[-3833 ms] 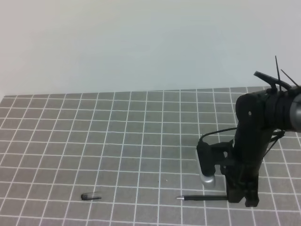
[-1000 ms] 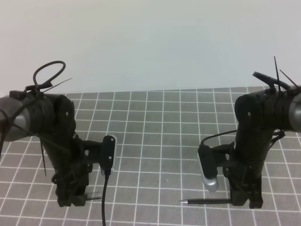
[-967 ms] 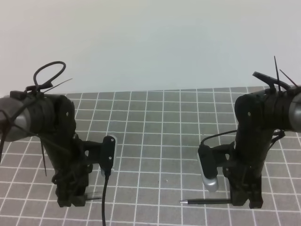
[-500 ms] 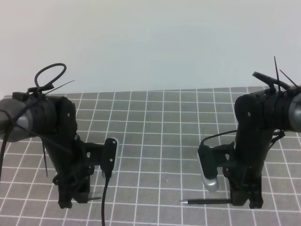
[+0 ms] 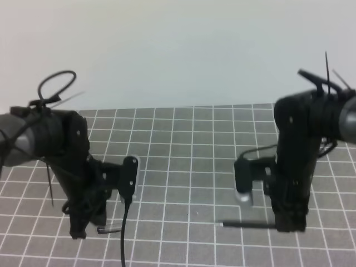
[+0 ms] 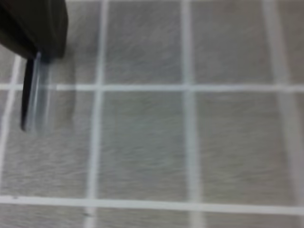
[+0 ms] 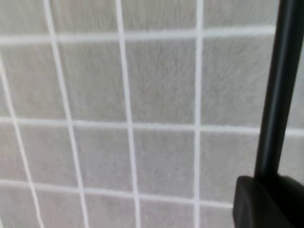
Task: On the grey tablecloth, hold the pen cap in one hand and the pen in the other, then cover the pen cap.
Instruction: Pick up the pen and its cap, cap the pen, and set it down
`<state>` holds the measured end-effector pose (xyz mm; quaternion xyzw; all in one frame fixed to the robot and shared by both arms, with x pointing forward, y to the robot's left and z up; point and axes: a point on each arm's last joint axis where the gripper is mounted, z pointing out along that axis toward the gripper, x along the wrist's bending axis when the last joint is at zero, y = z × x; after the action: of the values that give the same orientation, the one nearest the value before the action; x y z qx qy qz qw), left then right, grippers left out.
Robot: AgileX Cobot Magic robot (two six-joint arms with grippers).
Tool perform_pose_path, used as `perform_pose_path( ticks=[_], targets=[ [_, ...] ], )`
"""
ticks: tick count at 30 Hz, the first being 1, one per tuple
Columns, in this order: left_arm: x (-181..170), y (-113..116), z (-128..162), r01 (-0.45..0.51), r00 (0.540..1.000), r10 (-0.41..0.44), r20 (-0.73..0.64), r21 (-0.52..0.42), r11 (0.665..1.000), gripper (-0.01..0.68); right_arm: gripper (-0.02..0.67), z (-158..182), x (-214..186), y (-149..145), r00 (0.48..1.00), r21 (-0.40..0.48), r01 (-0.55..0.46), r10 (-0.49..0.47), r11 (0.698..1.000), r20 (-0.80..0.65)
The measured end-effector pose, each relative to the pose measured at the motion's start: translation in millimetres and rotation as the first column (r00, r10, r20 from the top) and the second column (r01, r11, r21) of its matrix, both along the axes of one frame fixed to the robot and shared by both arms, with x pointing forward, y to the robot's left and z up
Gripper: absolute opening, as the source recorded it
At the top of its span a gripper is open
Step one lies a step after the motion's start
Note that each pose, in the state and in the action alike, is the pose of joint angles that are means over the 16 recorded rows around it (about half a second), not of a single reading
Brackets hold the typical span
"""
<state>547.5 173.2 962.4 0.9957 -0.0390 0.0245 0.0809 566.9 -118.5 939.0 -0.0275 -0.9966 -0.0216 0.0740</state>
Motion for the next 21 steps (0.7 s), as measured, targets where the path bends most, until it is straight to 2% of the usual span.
perform_pose_path(
  ticks=[6,14,17,21],
  targets=[
    [-1.6,2.4,25.7,0.010,0.993,-0.007,0.118,-0.022,1.000,0.001,-0.004,30.4,6.2,11.7,0.996,0.026,0.084,-0.084,0.996,-0.003],
    [-4.3,1.6,42.7,-0.001,0.983,0.014,0.182,-0.070,0.998,0.019,-0.004,57.9,4.8,28.8,0.994,0.052,0.103,-0.105,0.993,0.032],
    [-3.6,-0.1,40.1,-0.011,0.985,0.026,0.170,-0.085,0.996,0.074,-0.004,61.7,3.3,32.8,0.994,0.046,0.093,-0.096,0.995,0.053],
    [-1.3,-2.8,29.7,-0.029,0.991,0.041,0.129,-0.094,0.995,0.195,-0.004,62.1,1.8,35.7,0.995,0.034,0.076,-0.078,0.996,0.066]
  ],
)
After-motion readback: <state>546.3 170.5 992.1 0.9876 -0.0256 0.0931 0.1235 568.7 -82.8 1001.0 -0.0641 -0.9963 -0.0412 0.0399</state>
